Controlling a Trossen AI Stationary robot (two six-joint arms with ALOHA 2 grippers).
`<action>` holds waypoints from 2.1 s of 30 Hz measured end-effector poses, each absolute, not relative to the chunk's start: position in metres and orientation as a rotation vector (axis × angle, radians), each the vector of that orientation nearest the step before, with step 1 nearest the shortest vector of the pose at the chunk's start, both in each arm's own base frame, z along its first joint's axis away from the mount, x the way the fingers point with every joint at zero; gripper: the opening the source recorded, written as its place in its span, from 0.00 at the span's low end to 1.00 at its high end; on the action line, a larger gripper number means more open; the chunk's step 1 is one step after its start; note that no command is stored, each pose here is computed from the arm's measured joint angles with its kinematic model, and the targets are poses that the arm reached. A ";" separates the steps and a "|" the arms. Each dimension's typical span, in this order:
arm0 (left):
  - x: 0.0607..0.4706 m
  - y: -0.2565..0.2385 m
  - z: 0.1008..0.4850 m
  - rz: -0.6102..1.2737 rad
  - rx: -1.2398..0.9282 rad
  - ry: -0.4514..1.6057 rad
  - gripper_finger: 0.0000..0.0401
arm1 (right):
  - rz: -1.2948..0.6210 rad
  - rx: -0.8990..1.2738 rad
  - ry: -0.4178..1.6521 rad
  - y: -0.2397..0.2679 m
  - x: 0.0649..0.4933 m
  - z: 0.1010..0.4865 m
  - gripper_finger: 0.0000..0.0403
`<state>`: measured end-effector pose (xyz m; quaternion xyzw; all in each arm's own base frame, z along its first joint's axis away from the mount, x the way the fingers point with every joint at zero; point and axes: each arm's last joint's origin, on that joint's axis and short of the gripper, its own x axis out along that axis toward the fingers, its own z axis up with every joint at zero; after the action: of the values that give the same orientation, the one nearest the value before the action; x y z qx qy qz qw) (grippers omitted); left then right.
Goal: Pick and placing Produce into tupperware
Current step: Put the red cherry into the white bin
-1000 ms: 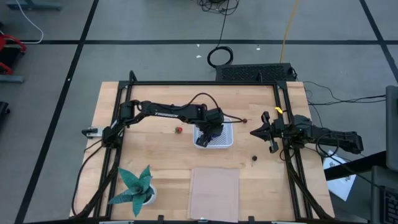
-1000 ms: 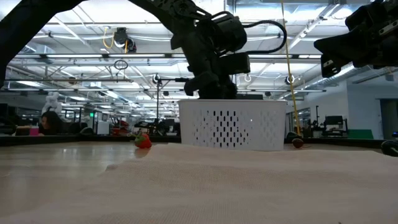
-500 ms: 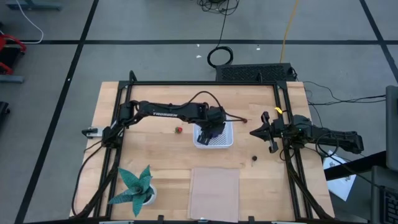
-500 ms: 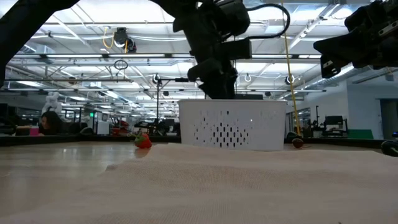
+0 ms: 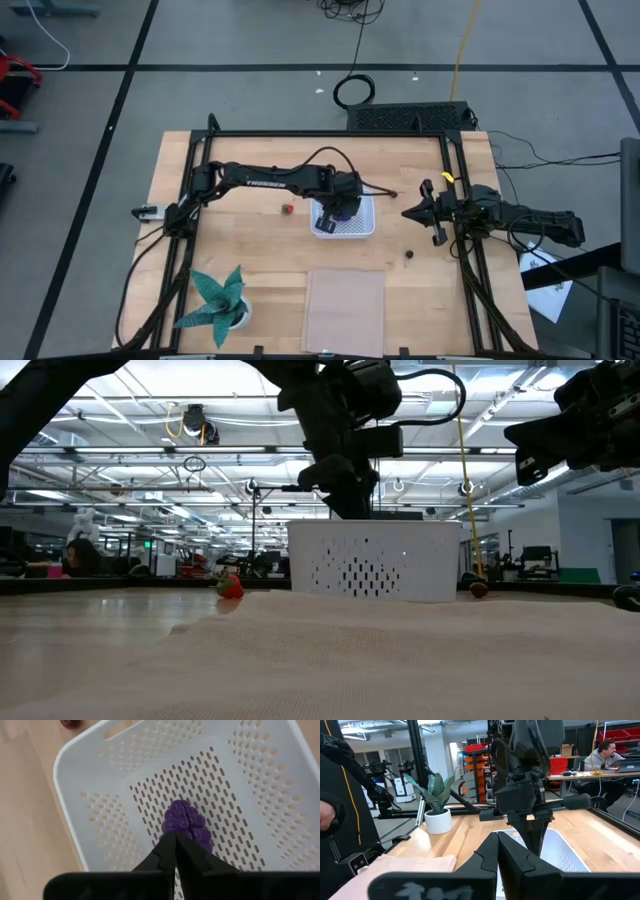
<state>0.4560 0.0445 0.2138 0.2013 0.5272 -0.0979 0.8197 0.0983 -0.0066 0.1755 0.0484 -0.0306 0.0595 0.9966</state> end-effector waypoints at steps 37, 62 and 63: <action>0.334 0.026 0.416 0.036 0.242 0.687 0.00 | 0.120 0.096 -0.064 -0.007 0.099 0.176 0.00; 0.239 0.031 0.387 0.058 0.074 0.441 0.00 | 0.120 0.094 -0.075 -0.007 0.099 0.177 0.00; 0.238 0.033 0.377 0.066 0.064 0.461 0.00 | 0.120 0.094 -0.075 -0.007 0.099 0.177 0.00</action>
<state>0.2377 0.0328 0.3771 0.0316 0.2286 0.0329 0.9725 0.0993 -0.0068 0.1771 0.0472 -0.0376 0.0600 0.9964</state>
